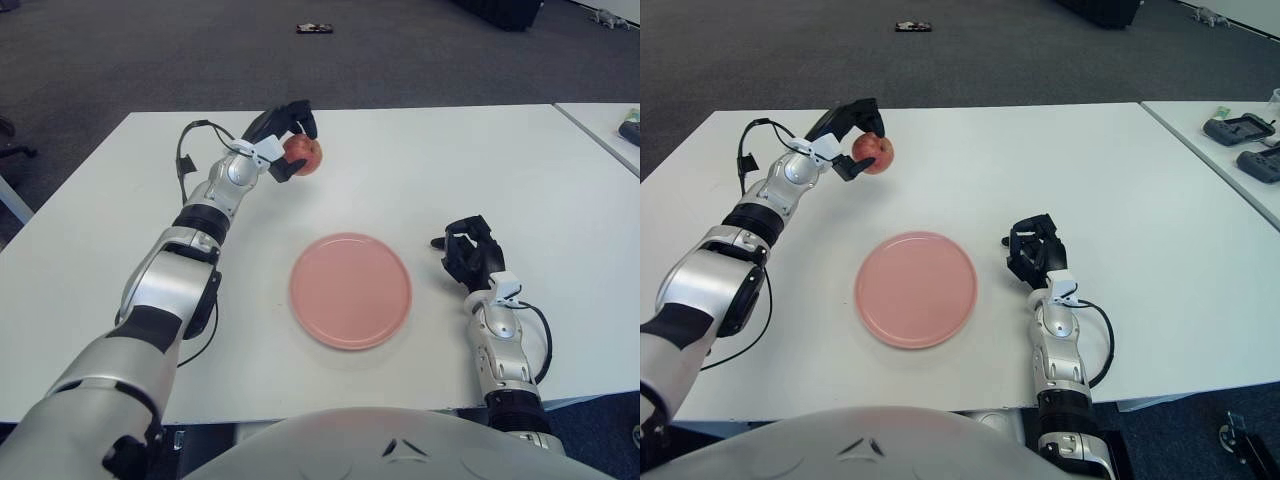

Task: Put the apple into the plate.

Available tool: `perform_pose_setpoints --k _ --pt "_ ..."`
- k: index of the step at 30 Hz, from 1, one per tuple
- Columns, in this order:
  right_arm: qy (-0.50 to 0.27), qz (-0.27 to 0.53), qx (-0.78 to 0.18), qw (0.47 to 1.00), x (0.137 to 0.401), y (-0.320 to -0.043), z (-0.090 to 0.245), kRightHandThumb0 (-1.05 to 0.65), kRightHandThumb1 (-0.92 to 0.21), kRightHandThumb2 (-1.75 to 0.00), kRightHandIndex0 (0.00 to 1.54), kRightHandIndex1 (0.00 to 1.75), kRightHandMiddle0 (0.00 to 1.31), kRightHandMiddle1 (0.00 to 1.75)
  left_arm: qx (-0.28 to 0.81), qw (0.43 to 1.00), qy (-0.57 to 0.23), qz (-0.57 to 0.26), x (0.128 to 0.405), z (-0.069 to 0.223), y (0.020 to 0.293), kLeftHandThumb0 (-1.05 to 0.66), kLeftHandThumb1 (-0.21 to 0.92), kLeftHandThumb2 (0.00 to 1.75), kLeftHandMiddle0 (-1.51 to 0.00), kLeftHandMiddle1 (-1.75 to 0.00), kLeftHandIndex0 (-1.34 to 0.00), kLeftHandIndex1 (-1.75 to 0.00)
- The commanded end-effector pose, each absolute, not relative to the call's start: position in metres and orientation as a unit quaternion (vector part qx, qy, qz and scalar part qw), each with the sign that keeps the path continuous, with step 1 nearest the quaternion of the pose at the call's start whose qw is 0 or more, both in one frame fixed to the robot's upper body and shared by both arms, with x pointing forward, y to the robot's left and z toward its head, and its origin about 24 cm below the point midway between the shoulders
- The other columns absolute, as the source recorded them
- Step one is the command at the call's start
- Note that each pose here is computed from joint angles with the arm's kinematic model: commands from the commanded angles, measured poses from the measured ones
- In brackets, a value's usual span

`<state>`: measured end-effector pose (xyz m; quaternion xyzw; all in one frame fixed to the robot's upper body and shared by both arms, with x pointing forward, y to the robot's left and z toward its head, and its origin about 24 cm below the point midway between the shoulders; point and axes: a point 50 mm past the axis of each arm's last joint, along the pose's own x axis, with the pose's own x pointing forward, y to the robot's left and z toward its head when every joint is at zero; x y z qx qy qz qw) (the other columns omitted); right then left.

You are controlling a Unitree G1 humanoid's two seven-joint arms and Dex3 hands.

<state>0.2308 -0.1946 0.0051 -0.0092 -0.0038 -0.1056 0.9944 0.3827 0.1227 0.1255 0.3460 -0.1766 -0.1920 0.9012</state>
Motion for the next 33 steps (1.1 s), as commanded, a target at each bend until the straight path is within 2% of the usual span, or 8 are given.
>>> perform_pose_setpoints --k 1,11,18,33 --pt "-0.016 -0.110 -0.007 0.994 0.233 -0.198 0.009 -0.37 -0.73 -0.80 0.51 1.26 0.30 1.75 0.330 0.902 -0.177 -0.215 0.376 0.120 0.121 0.00 0.03 1.61 -0.85 -1.65 -0.59 -1.75" --pt "-0.016 -0.110 -0.005 0.994 0.232 -0.197 0.008 -0.36 -0.76 -0.75 0.49 1.25 0.28 1.75 0.328 0.884 -0.205 -0.262 0.363 0.120 0.115 0.00 0.01 1.64 -0.88 -1.63 -0.62 -1.75" --pt "-0.014 -0.112 -0.007 0.994 0.231 -0.197 0.008 -0.36 -0.77 -0.74 0.49 1.25 0.28 1.75 0.324 0.850 -0.256 -0.329 0.332 0.131 0.104 0.00 0.01 1.64 -0.89 -1.63 -0.62 -1.75" --pt "-0.012 -0.113 -0.004 0.993 0.232 -0.196 0.008 -0.36 -0.77 -0.73 0.49 1.24 0.28 1.75 0.279 0.787 -0.283 -0.472 0.285 0.137 0.088 0.00 0.00 1.64 -0.89 -1.63 -0.62 -1.75"
